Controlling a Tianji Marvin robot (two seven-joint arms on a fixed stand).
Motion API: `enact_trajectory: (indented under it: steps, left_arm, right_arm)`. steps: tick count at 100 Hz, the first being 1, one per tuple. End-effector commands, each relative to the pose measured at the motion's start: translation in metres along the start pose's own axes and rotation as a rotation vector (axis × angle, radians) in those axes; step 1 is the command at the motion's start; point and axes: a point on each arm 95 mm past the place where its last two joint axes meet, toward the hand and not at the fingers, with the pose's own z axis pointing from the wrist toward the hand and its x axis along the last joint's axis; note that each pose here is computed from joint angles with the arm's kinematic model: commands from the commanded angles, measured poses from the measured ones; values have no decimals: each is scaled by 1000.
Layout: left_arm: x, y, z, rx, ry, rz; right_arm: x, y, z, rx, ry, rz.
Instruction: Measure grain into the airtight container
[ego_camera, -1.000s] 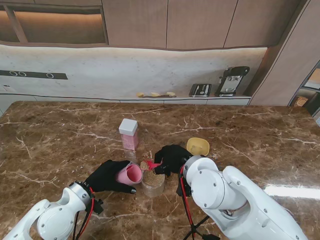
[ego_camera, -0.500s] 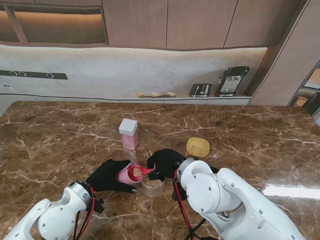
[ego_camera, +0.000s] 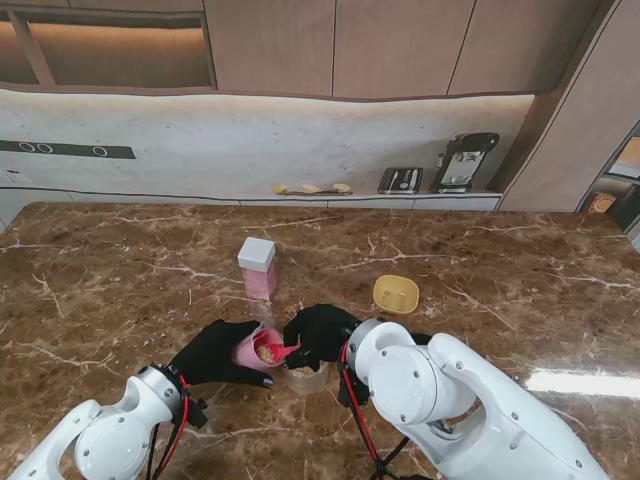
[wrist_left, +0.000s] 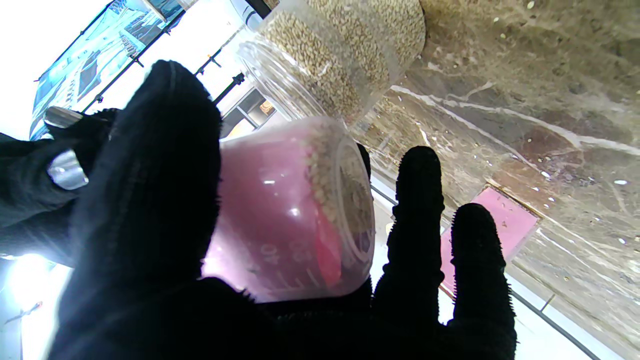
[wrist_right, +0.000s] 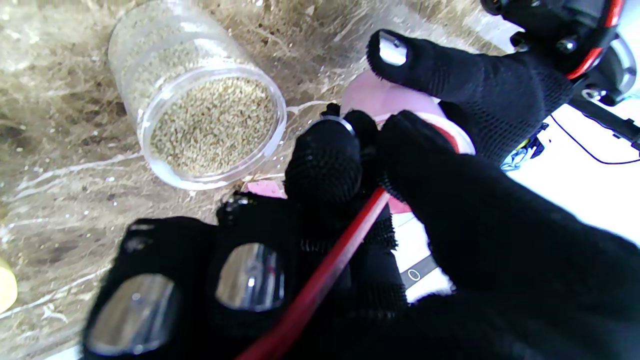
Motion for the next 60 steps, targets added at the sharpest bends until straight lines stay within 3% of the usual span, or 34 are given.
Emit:
enact_trajectory:
  steps: [1,60]
  left_arm:
    - [1,3,-2,-3,-1,-7]
    - [2,2,-4,-1,-5,-5]
  right_arm:
    - [-5,-6,1,39,-6,17]
    - [-9,-7,3,28,23,70]
